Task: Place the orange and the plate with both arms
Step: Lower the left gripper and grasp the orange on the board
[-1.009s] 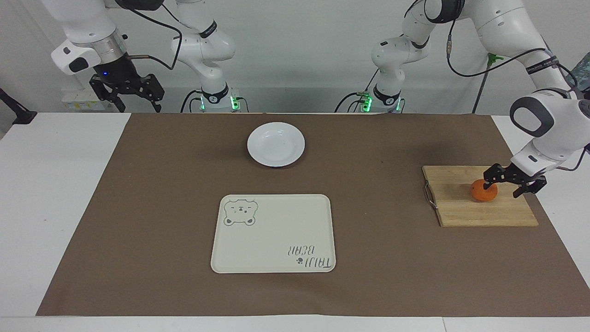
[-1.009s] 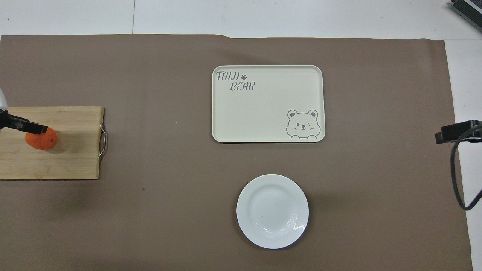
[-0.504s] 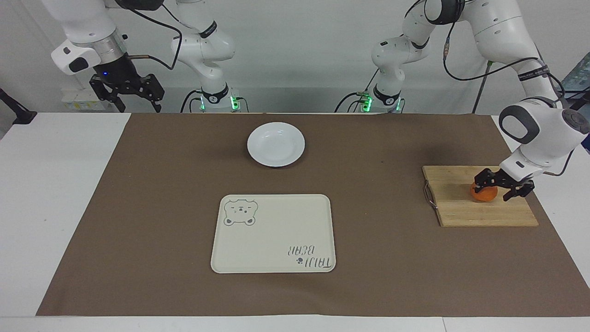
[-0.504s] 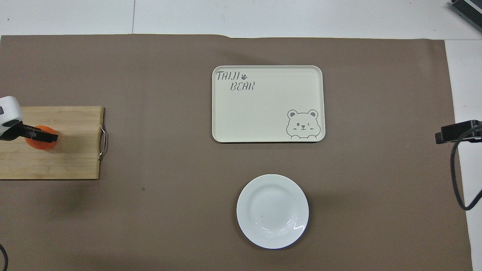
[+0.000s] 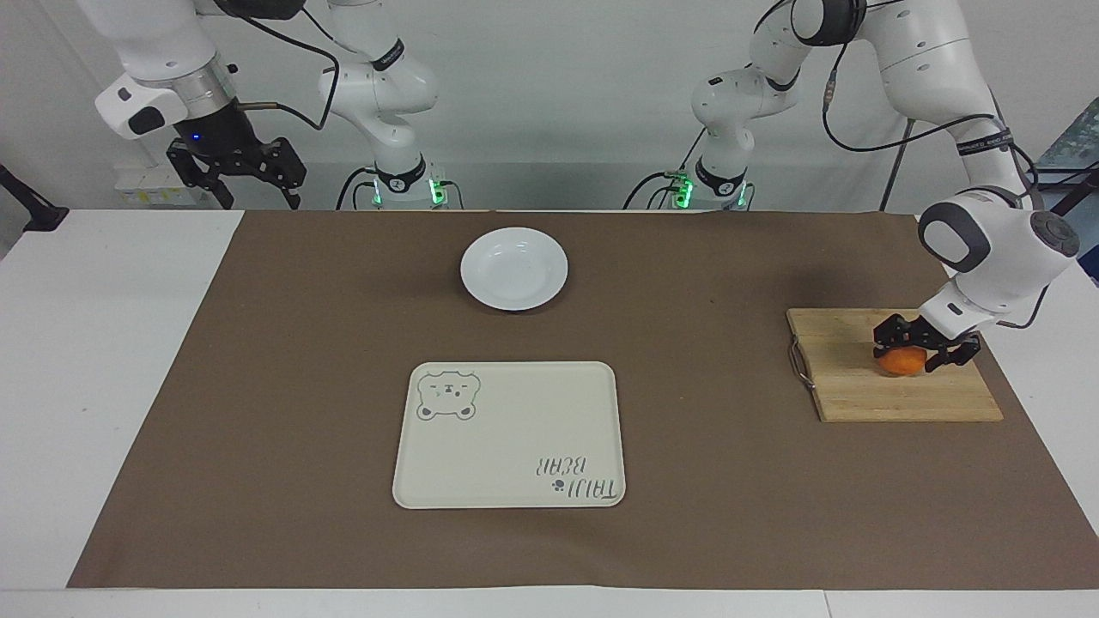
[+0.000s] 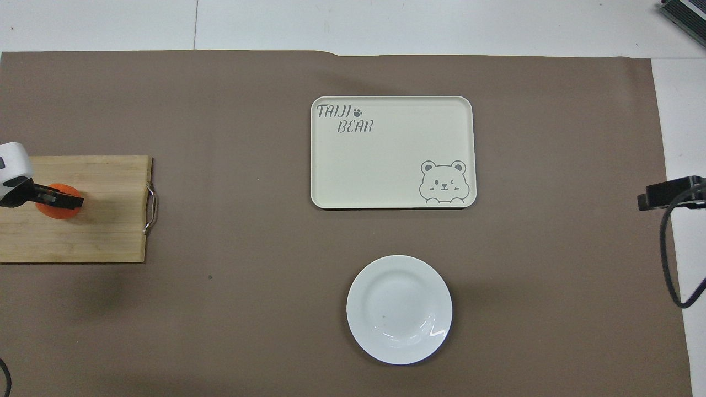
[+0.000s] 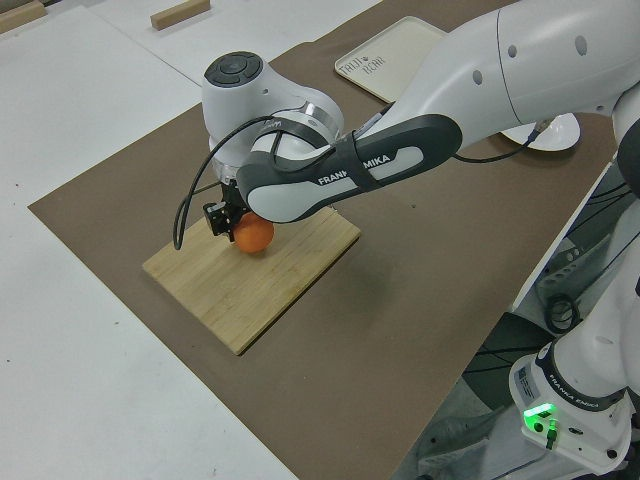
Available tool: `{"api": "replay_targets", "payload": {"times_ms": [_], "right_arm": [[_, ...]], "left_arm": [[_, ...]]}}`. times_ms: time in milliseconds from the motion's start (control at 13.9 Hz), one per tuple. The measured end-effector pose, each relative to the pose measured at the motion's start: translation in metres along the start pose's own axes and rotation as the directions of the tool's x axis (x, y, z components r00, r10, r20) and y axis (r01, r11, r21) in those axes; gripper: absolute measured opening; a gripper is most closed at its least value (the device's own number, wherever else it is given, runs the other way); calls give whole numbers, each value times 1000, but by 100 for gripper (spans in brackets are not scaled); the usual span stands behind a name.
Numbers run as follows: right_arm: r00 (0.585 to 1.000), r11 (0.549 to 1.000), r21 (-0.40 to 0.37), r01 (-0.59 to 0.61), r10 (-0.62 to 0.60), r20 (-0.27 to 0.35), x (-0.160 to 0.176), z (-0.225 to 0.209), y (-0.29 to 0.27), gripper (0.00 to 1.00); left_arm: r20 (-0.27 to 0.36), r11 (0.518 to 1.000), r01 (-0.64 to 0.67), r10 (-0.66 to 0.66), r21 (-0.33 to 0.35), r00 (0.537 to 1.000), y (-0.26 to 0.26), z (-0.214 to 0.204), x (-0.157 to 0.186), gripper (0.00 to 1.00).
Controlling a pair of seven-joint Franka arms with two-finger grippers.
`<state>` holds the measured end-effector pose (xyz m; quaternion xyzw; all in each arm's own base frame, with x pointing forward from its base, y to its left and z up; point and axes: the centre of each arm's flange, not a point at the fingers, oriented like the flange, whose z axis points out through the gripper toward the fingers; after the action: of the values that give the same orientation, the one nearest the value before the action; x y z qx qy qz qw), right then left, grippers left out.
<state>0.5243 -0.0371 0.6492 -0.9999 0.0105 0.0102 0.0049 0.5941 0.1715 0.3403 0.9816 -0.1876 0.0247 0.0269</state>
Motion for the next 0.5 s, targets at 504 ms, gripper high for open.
{"api": "replay_targets", "payload": {"times_ms": [504], "right_arm": [[1000,1000,0,0,0,0,0,0,0,100]], "left_arm": [[16,999,-29,30,-33,999,67,-50,26,79]]}}
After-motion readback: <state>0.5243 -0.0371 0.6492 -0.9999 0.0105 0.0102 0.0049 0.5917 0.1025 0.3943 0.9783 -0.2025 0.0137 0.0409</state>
